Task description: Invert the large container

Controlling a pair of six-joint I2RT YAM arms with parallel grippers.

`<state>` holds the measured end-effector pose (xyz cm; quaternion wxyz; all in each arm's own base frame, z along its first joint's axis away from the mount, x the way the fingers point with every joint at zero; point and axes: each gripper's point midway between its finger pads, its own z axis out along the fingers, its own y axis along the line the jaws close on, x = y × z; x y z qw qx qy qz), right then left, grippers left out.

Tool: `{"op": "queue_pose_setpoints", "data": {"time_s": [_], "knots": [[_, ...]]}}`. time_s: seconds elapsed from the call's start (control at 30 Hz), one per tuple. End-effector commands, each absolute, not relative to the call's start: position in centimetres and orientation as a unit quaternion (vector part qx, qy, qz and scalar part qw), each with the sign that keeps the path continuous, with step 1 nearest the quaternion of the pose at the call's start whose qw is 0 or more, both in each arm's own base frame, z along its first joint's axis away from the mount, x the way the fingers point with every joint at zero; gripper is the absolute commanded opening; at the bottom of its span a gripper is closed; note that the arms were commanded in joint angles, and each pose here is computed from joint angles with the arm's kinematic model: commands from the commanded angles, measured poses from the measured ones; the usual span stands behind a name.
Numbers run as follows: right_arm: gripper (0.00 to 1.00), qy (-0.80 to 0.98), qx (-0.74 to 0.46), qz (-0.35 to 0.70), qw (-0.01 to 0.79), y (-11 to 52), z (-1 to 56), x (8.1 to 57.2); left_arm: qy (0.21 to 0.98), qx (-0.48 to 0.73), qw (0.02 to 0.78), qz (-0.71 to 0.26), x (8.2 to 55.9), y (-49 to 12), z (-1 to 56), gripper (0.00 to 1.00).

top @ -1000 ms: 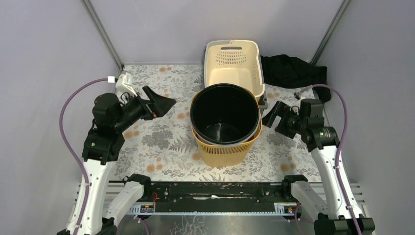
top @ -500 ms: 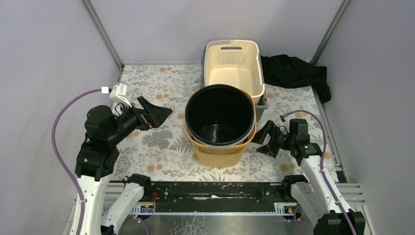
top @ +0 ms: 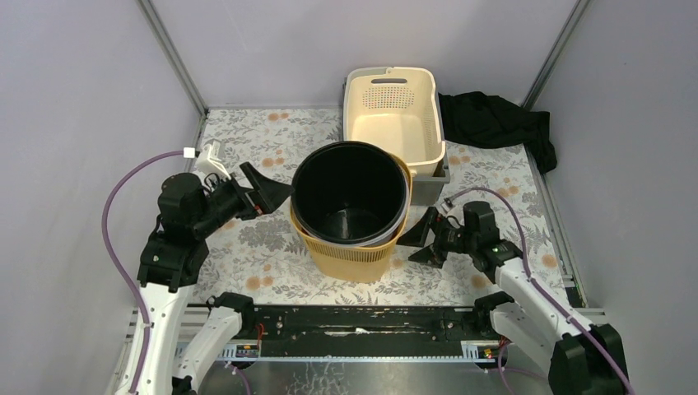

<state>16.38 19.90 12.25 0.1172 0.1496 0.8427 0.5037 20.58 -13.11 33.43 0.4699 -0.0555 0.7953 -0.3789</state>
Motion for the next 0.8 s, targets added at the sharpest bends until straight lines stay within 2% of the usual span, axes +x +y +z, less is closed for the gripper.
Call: {"op": "queue_pose_setpoints", "data": {"time_s": [0.0, 0.47, 0.77], "knots": [[0.95, 0.827, 0.127, 0.53, 0.14, 22.0, 14.0, 17.7, 0.778, -0.053, 0.498, -0.38, 21.2, -13.0, 35.0, 1.0], [0.95, 0.831, 0.105, 0.524, 0.151, 27.9, 13.5, 22.0, 0.772, -0.068, 0.55, -0.312, 19.9, -10.0, 38.9, 1.0], [0.93, 0.804, 0.163, 0.549, 0.162, 32.2, 12.2, 24.9, 0.771, -0.072, 0.559, -0.296, 19.1, -9.3, 39.5, 1.0]]}}
